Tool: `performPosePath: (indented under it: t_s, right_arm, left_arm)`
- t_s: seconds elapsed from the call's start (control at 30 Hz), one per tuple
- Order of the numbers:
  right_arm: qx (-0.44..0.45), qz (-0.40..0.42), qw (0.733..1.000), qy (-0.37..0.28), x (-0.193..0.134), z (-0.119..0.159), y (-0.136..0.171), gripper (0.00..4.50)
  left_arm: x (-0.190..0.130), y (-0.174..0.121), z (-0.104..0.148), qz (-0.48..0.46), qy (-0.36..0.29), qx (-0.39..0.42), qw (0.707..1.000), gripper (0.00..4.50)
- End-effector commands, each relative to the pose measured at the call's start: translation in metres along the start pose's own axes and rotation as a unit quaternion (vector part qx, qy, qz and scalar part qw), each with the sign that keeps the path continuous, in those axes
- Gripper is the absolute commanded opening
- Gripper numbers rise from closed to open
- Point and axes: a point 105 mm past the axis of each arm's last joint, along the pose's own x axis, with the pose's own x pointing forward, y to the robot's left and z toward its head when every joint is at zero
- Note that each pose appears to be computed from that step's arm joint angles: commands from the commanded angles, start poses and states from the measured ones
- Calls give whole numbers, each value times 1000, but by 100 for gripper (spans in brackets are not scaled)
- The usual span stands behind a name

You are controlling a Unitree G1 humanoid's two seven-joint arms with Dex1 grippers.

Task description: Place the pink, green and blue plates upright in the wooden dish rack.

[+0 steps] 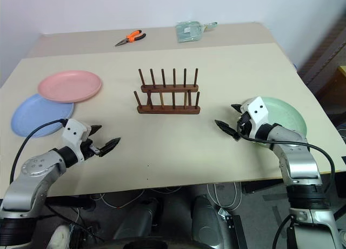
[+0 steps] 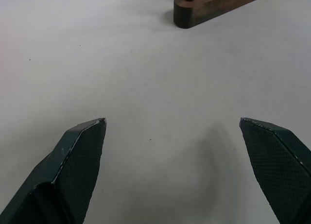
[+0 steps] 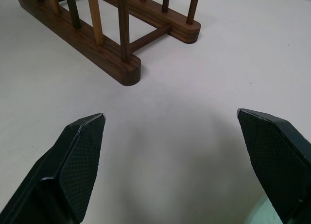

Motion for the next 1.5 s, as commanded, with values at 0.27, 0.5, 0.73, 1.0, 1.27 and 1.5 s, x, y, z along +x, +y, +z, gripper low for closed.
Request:
performPosePath:
  t_s: [0.27, 0.5, 0.73, 1.0, 1.27, 1.5]
  right_arm:
    - [-22, 9, 999, -38, 14, 23, 3, 443]
    - [-3, 29, 998, -54, 13, 30, 23, 443]
    - [-13, -22, 997, -68, 2, 36, 30, 443]
    - [-18, -49, 997, -51, -7, 23, 38, 450]
    - [-23, -54, 997, -46, -5, 19, 32, 450]
    - [-44, -74, 996, -24, -17, 13, 8, 450]
  left_arm:
    - [13, 0, 16, -14, -26, 29, 999, 450]
    - [64, -2, 25, -107, -12, 63, 992, 450]
    - [127, -11, 42, -200, 10, 96, 975, 450]
    - [141, -28, 36, -261, 22, 105, 959, 320]
    - [133, -41, 33, -296, 7, 131, 946, 78]
    - [92, -83, 45, -392, -35, 185, 900, 78]
